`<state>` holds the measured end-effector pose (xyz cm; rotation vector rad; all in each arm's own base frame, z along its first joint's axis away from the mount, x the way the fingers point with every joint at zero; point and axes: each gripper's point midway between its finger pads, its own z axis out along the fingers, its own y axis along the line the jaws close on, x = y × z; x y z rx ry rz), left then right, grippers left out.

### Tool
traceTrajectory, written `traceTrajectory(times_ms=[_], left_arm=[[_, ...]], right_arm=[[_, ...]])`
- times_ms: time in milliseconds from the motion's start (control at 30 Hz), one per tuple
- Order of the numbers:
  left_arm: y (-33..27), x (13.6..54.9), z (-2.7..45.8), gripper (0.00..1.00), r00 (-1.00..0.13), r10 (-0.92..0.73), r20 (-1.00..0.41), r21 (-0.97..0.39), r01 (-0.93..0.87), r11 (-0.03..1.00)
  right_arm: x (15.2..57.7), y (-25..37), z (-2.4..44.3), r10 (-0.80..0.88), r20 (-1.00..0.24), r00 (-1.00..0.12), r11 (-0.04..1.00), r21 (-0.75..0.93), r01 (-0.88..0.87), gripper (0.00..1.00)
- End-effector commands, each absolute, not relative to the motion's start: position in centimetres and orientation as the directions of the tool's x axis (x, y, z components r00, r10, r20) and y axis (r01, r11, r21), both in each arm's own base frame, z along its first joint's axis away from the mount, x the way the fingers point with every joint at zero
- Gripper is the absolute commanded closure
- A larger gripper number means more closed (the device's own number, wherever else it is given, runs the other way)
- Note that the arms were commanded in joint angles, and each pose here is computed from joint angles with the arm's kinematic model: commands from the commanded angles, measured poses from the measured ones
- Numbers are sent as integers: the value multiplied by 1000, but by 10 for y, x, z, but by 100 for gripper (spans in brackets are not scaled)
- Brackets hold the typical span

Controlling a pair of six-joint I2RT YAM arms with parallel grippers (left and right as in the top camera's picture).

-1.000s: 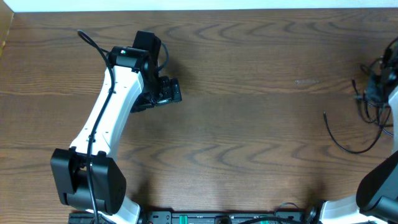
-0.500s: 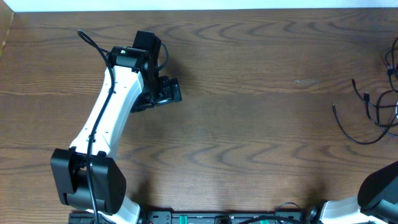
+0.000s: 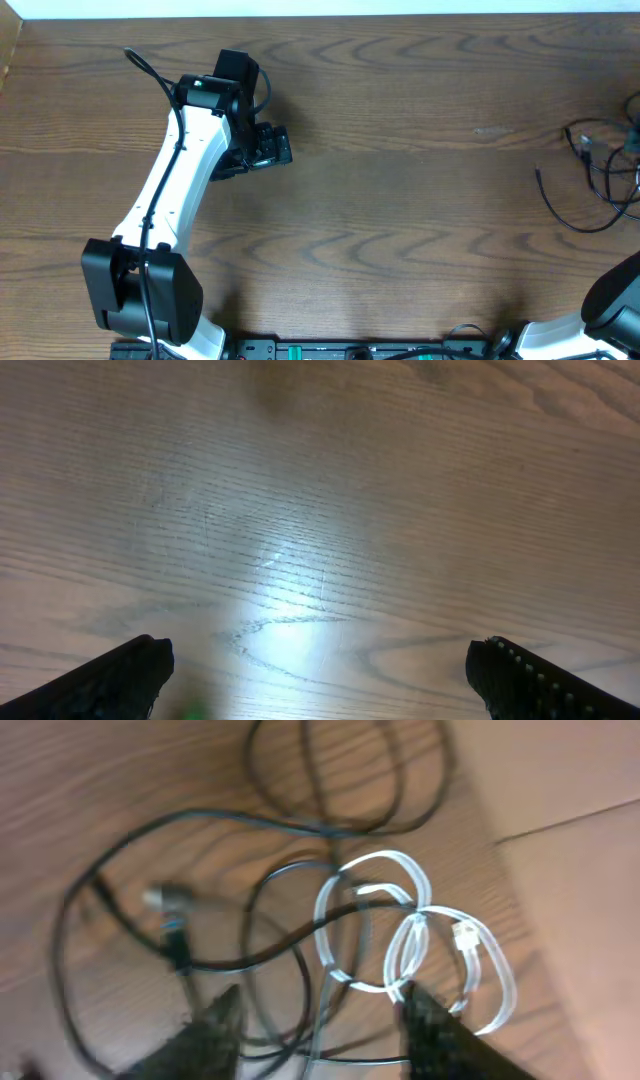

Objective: Untangle cables

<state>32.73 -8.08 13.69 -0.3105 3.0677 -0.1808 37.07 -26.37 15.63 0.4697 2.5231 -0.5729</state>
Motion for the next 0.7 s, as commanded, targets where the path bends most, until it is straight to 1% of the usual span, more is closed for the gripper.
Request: traceTrajectory(times_ms=[0, 100, 167, 200, 233, 267, 300, 333, 367, 400, 433, 500, 567, 667], left_arm=[[-81, 326, 138, 1, -982, -183, -45, -116, -177, 977], [-81, 327, 139, 1, -982, -183, -51, -118, -176, 977], [-82, 332, 139, 1, -981, -183, -69, -126, -174, 977], [-84, 335, 140, 1, -981, -178, -81, -130, -166, 977], [-91, 339, 140, 1, -983, -150, -104, -137, -135, 981], [-99, 342, 141, 1, -986, -105, -128, -141, -87, 986], [-115, 347, 143, 1, -985, -25, -172, -142, -1, 990], [-123, 351, 144, 1, -978, 16, -210, -103, 38, 994], [-123, 352, 144, 1, -973, 33, -227, -66, 49, 997], [-120, 350, 144, 1, -970, 56, -237, -1, 57, 998], [-115, 341, 142, 1, -977, 67, -204, 37, 60, 997], [-101, 326, 139, 1, -991, 17, -134, 60, 9, 998], [-77, 311, 138, 1, -994, -89, -60, 84, -94, 992], [-50, 295, 138, 1, -984, -174, 25, 107, -170, 980]], right_arm=[[388, -226, 140, 205, -556, -806, 942, -112, 317, 43], [399, -191, 139, 195, -564, -803, 976, 36, 213, 39], [405, -149, 140, 191, -560, -806, 976, 196, 95, 40], [404, -122, 143, 194, -547, -814, 955, 296, 29, 43], [400, -101, 143, 194, -520, -832, 932, 362, -9, 47], [397, -90, 140, 186, -498, -847, 925, 380, -20, 46], [389, -78, 132, 155, -444, -882, 936, 352, -13, 43], [383, -73, 124, 123, -399, -908, 953, 304, -4, 39], [376, -70, 117, 97, -358, -929, 967, 254, 2, 31], [368, -71, 110, 101, -298, -949, 983, 175, 50, 25], [360, -70, 105, 141, -242, -960, 987, 106, 119, 14], [348, -50, 101, 156, -172, -973, 984, 115, 137, 4], [335, -27, 100, 108, -110, -988, 987, 130, 93, 1], [325, -5, 106, 63, -84, -994, 984, 174, 48, 1]])
